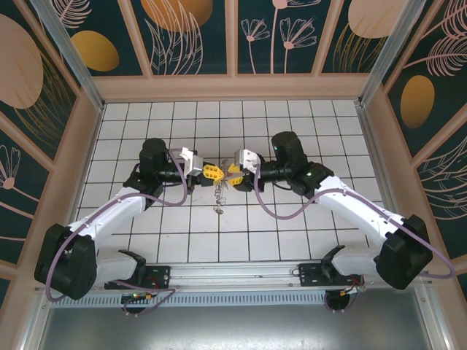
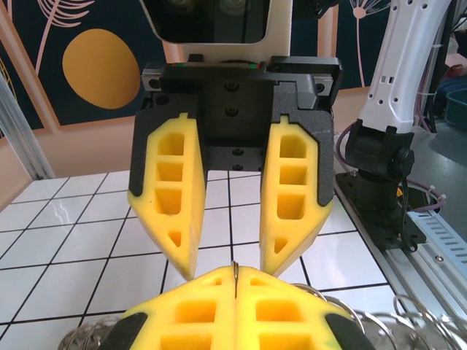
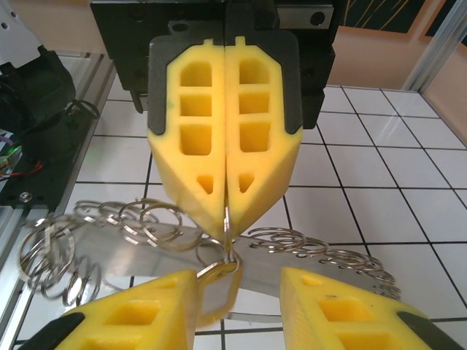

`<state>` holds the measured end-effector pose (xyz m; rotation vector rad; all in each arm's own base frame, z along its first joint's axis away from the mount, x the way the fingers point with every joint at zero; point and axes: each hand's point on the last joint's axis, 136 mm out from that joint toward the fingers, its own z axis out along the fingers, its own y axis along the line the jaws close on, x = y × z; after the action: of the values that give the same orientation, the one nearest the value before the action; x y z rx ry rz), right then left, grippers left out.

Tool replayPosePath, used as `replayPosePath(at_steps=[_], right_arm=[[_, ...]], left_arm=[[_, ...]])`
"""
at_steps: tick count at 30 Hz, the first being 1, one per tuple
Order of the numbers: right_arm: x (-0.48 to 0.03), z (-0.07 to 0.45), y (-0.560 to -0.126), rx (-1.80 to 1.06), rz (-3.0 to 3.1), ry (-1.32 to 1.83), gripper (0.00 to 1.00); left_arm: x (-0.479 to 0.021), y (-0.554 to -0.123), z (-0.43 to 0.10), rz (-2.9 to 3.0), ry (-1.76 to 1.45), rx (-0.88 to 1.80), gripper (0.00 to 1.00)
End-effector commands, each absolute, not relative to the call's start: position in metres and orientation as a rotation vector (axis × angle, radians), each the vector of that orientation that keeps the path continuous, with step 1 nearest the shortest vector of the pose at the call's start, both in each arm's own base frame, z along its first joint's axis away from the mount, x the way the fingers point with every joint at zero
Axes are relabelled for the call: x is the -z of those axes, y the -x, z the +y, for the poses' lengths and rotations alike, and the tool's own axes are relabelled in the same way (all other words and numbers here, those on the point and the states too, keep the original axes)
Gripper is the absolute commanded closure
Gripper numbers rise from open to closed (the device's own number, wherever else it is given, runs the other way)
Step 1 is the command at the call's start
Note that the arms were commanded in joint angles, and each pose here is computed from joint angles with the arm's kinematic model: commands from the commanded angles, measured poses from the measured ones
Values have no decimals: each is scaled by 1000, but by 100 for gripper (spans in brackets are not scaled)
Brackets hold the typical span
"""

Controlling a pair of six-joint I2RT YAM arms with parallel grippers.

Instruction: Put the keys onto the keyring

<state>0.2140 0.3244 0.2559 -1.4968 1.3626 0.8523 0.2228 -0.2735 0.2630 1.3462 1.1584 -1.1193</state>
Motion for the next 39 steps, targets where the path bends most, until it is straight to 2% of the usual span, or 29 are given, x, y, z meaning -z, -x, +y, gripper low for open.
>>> replayPosePath(at_steps=[1,10,13,14,16,18,20,25,39], right_arm=[[-260,333,-213,-877,1303,1485,67],[-257,343,-208,-922,1284,1510,81],[-252,341,-210,-892,1299,1524,97],[-250,339,-211,-873,1304,1527,100],[-251,336,-214,-832,1315,1522,100],[-252,332,-219,-779,1334,1512,100],[-252,330,-225,-737,1367,1509,100],[-250,327,-234,-680,1470,1563,100],[-274,322,-223,-691,1385,1555,100]], left_arm=[[-272,-213,-274,1085,-1371,1137,100],[-275,-215,-274,1085,-1357,1126,100],[-275,-215,-273,1077,-1350,1117,100],[-276,-217,-273,1089,-1340,1106,100],[-272,-222,-273,1122,-1342,1071,100],[-265,-225,-272,1171,-1344,1037,94],[-254,-227,-269,1214,-1375,995,92],[-226,-237,-262,1348,-1415,876,100],[-205,-255,-257,1449,-1350,794,100]])
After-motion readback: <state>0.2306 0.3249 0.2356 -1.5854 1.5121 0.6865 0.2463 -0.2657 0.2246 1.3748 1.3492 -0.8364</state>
